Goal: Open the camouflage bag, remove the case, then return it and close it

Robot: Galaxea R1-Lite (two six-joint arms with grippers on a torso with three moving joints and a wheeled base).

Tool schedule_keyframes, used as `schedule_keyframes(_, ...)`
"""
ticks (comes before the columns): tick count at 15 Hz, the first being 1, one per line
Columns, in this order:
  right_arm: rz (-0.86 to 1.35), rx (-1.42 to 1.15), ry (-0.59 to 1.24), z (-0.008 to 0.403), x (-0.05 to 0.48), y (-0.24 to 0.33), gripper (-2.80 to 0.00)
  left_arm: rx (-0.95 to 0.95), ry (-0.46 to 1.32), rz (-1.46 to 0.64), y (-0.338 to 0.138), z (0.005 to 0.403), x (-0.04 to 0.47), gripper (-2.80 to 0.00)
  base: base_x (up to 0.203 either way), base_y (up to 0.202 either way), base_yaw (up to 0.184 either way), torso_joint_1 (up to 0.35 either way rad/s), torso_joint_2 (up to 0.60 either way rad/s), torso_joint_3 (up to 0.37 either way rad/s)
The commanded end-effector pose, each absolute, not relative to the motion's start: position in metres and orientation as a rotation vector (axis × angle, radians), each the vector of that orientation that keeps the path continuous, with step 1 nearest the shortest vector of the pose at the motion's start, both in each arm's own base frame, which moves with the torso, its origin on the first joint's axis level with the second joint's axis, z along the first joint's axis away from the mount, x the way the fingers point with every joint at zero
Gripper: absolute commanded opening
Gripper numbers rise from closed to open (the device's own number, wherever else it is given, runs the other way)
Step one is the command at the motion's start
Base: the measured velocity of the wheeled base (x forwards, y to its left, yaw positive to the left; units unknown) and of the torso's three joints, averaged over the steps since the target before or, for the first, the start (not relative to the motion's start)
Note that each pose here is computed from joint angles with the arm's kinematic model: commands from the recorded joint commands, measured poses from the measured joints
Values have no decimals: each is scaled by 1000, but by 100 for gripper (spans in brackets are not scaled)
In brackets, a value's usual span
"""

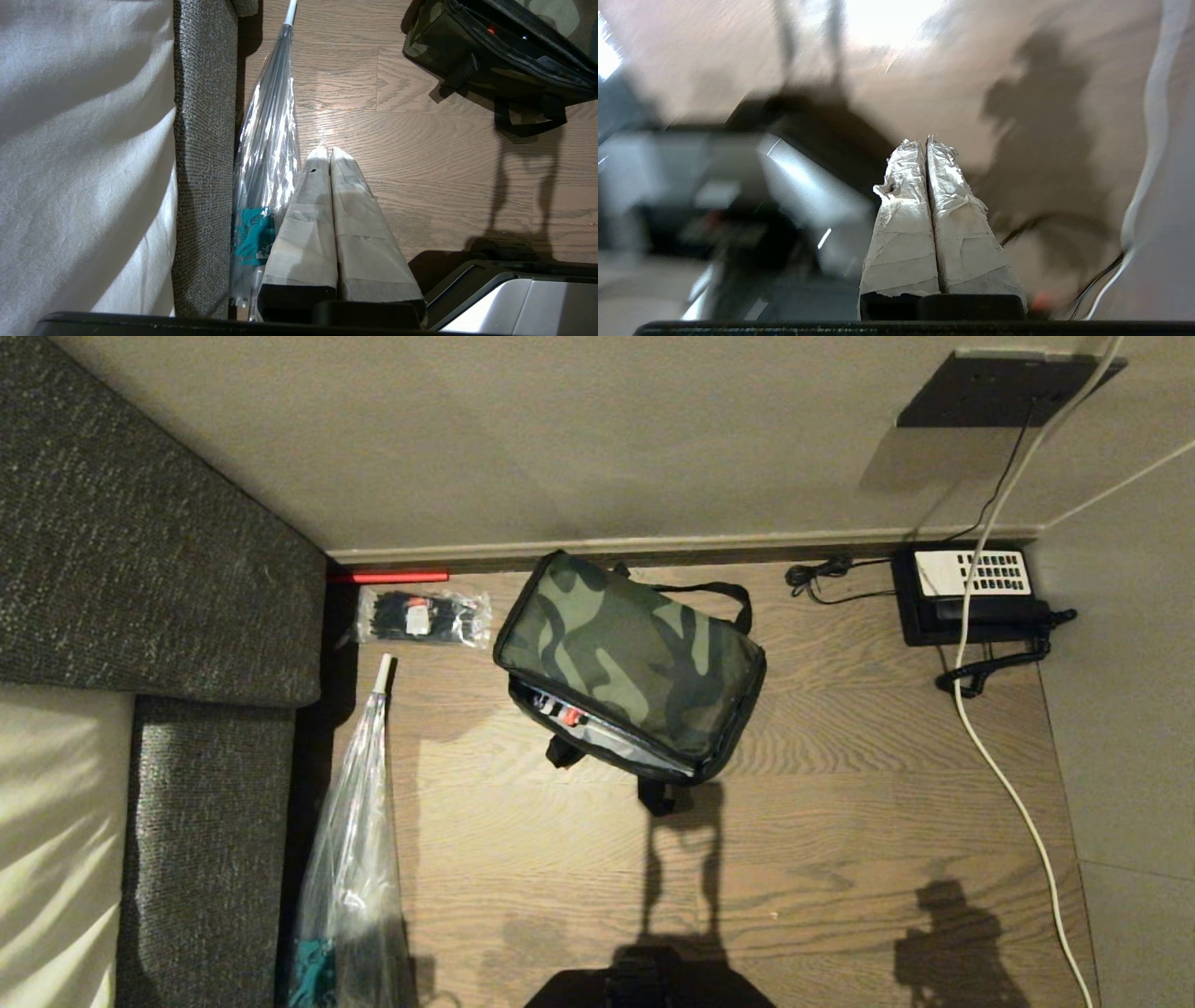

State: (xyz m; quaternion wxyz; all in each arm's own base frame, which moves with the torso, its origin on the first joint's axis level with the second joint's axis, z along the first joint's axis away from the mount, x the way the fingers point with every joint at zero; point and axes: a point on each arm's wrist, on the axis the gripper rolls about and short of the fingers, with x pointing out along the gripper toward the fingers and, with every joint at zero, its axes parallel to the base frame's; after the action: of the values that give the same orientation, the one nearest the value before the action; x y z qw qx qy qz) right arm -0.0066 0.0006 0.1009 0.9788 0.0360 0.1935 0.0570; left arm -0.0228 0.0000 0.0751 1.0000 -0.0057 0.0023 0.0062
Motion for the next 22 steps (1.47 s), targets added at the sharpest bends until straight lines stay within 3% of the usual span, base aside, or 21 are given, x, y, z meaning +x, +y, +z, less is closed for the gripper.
schedule_keyframes(1,121,-1,299,88,-3,1,-280,-12,6,14,0,74,-23,-280,0,0,0,0,0,0)
schedule_keyframes(12,28,-80,3,75,-23,0,-280,-12,6,13,0,74,-23,-280,0,0,0,0,0,0)
schedule_keyframes(22,17,-5,-4,76,-23,0,-280,-12,6,12,0,74,-23,-280,0,0,0,0,0,0)
